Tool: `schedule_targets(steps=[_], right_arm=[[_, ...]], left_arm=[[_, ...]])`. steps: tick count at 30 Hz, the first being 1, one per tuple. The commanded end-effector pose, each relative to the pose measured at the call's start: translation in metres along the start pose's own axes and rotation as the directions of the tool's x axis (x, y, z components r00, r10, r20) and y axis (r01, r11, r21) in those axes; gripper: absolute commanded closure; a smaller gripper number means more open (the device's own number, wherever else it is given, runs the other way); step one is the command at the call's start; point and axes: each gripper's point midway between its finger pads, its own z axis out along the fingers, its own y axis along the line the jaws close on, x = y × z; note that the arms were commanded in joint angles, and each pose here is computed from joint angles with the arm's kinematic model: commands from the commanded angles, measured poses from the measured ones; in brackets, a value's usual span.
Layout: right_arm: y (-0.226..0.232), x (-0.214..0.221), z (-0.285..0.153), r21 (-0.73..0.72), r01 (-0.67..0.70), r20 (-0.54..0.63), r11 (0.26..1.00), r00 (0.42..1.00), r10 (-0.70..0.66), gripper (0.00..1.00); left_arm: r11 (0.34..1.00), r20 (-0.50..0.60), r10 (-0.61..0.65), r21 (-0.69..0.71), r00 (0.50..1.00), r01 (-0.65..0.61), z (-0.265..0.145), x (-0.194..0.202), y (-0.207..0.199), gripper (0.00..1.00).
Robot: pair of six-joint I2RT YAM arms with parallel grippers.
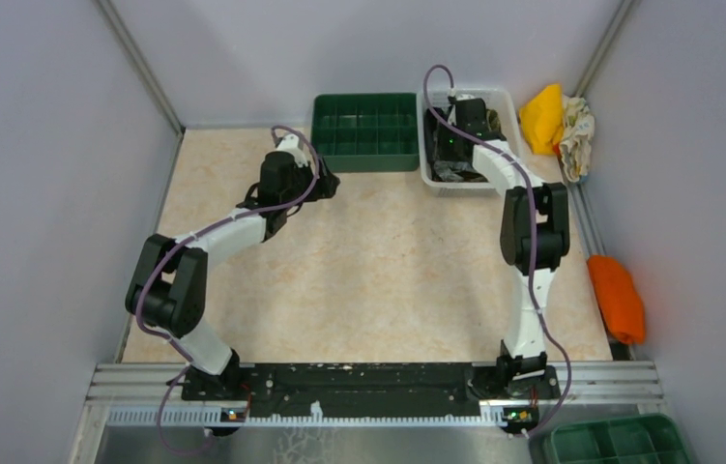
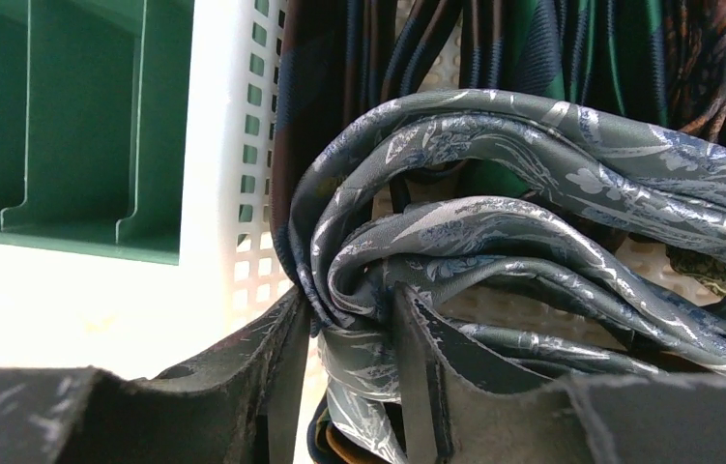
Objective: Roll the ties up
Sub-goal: Pick up the tie from the bin.
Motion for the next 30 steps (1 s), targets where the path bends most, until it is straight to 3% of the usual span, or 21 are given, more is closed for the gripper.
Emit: schedule_targets(steps=[1,8,12,18,20,24,30], right_arm=[[0.009,-0.016,-0.009,-0.026,0.025,0.051,0.999,0.998,-0.024,0.61],[0.002,0.007,-0.016,-0.006,0.026,0.001,1.0,1.0,-0.026,0.58],[-0.003,0.02,-0.025,0.009,0.046,-0.018,0.999,0.999,-0.046,0.49],[-0.012,0.023,-0.032,0.054,0.068,-0.022,0.996,0.998,-0.066,0.49],[-0.02,0.021,-0.035,0.097,0.079,-0.016,0.992,0.997,-0.078,0.55],[-0.027,0.015,-0.035,0.14,0.099,-0.017,0.985,0.995,-0.097,1.0],[-0.027,-0.011,-0.045,0.163,0.092,0.063,0.982,0.993,-0.103,1.0]], left_arm=[[0.999,-0.001,-0.002,-0.048,1.0,0.002,0.001,0.001,0.011,0.23],[0.999,-0.01,-0.005,-0.038,1.0,0.005,0.002,0.003,0.009,0.23],[1.0,-0.014,-0.01,-0.029,1.0,0.009,0.002,0.004,0.007,0.23],[1.0,-0.029,-0.018,0.004,0.999,0.018,0.002,0.007,0.001,0.23],[1.0,-0.028,-0.018,0.005,0.999,0.018,0.002,0.006,0.001,0.23],[1.0,-0.028,-0.018,0.009,0.999,0.018,0.002,0.006,0.0,0.23],[1.0,-0.031,-0.014,0.02,0.999,0.015,0.0,0.006,-0.002,0.27]])
